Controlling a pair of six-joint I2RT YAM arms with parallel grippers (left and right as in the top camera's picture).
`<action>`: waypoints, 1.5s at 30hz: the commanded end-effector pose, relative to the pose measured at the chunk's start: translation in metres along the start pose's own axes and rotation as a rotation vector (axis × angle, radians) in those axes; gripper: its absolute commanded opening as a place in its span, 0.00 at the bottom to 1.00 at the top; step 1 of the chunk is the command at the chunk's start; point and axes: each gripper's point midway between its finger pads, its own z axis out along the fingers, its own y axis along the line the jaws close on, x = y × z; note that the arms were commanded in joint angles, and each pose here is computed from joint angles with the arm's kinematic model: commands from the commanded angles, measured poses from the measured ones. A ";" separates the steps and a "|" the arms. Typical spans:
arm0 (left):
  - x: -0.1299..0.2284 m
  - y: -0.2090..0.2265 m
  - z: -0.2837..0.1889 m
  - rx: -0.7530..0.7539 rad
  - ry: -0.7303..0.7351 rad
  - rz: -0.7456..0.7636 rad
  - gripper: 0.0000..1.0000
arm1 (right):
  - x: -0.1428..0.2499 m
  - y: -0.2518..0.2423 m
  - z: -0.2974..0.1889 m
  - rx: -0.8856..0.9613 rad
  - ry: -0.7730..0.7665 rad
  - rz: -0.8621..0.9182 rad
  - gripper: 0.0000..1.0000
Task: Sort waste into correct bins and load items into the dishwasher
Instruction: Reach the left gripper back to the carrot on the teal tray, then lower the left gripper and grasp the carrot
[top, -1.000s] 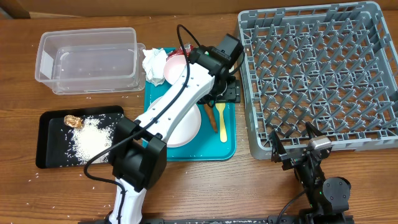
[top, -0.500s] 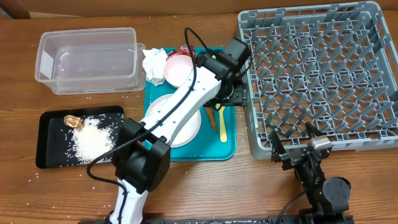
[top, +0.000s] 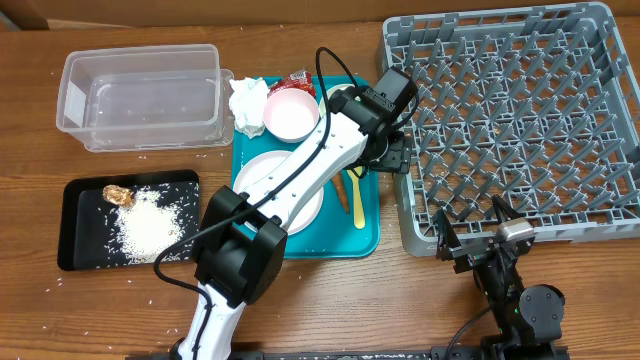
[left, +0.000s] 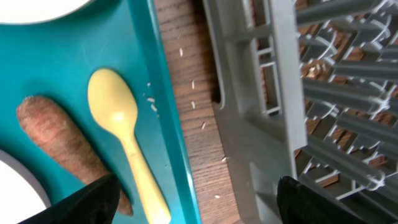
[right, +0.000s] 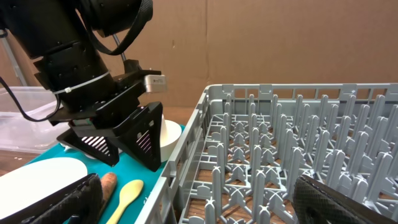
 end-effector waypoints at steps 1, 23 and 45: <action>0.004 0.000 0.005 -0.013 0.016 -0.032 0.81 | 0.003 -0.001 0.000 0.004 0.000 -0.007 1.00; 0.022 0.065 0.039 -0.326 0.055 -0.352 0.82 | 0.003 -0.001 0.000 0.004 0.000 -0.007 1.00; -0.001 0.069 0.050 -0.226 0.048 -0.369 0.79 | 0.003 -0.001 0.000 0.004 0.000 -0.007 1.00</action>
